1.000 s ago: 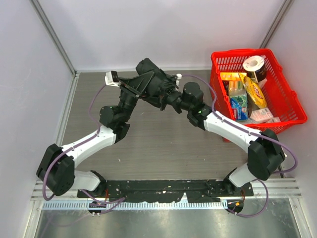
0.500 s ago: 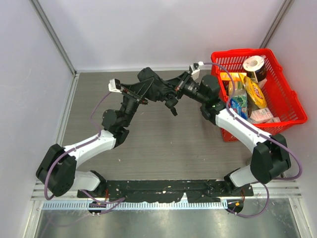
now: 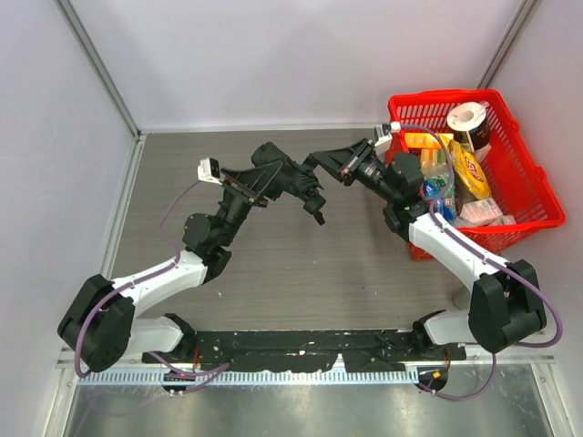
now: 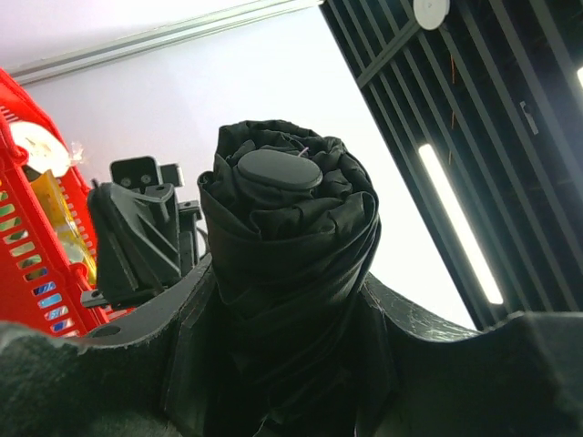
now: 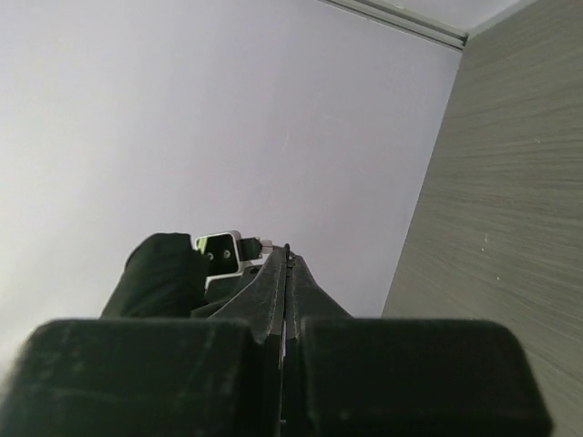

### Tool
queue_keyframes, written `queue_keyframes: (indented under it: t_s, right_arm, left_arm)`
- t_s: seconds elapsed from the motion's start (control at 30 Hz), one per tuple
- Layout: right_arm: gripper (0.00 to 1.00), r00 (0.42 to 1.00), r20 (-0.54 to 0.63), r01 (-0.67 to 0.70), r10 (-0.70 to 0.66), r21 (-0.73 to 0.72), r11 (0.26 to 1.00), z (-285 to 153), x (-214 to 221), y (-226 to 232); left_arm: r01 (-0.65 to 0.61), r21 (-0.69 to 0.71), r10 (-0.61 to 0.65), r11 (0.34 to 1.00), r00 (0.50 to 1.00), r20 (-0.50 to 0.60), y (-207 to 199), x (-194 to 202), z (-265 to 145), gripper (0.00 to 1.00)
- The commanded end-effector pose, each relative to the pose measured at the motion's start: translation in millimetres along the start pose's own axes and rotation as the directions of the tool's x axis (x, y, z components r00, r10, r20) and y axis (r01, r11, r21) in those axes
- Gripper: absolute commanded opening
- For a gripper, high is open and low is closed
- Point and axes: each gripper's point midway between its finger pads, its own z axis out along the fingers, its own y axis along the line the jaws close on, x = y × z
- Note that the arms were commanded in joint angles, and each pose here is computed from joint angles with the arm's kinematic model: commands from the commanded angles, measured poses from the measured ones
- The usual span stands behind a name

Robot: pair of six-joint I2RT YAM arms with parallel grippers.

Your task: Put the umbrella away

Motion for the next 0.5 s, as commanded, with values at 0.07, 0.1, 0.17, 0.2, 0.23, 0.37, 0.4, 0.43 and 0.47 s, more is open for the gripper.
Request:
queue_keyframes:
  t_s: [0.07, 0.1, 0.17, 0.2, 0.23, 0.37, 0.4, 0.43, 0.47]
  right_arm:
    - [0.01, 0.992, 0.106, 0.077, -0.067, -0.085, 0.993, 4.5, -30.0, 29.6]
    - [0.00, 0.992, 0.105, 0.084, -0.073, -0.105, 0.991, 8.9, -31.8, 30.5]
    - [0.01, 0.991, 0.103, 0.104, -0.088, -0.160, 0.982, 14.7, -36.9, 41.5]
    - [0.01, 0.989, 0.104, 0.125, -0.107, -0.185, 0.975, 17.1, -40.4, 52.1]
    - [0.01, 0.983, 0.114, 0.165, -0.145, -0.195, 0.967, 17.4, -42.5, 59.4]
    - [0.01, 0.954, 0.146, 0.288, -0.260, -0.215, 0.933, 10.9, -47.7, 93.5]
    - [0.00, 0.949, 0.153, 0.306, -0.276, -0.235, 0.922, 7.4, -47.6, 102.1]
    - [0.01, 0.947, 0.160, 0.312, -0.279, -0.251, 0.916, 5.1, -46.9, 107.1]
    - [0.01, 0.940, 0.176, 0.334, -0.293, -0.295, 0.895, 0.3, -45.3, 115.4]
  left_arm:
    - [-0.009, 0.239, 0.021, 0.971, 0.999, -0.049, -72.8, 9.0, -6.0, 0.00]
    - [-0.007, 0.227, 0.021, 0.974, 0.998, -0.058, -69.9, 10.5, -5.7, 0.00]
    - [-0.017, 0.172, 0.031, 0.985, 0.997, -0.076, -56.5, 14.0, -8.0, 0.00]
    - [-0.027, 0.128, 0.039, 0.991, 0.995, -0.091, -48.2, 16.8, -10.0, 0.00]
    - [-0.055, 0.076, 0.063, 0.996, 0.993, -0.101, -37.0, 18.3, -13.2, 0.00]
    - [-0.228, -0.154, 0.204, 0.961, 0.967, -0.155, 10.9, 18.9, -33.7, 0.00]
    - [-0.272, -0.211, 0.240, 0.939, 0.957, -0.166, 22.2, 16.6, -40.1, 0.00]
    - [-0.306, -0.248, 0.270, 0.919, 0.948, -0.169, 30.2, 13.0, -45.5, 0.00]
    - [-0.336, -0.265, 0.299, 0.904, 0.939, -0.170, 36.2, 10.4, -50.8, 0.00]
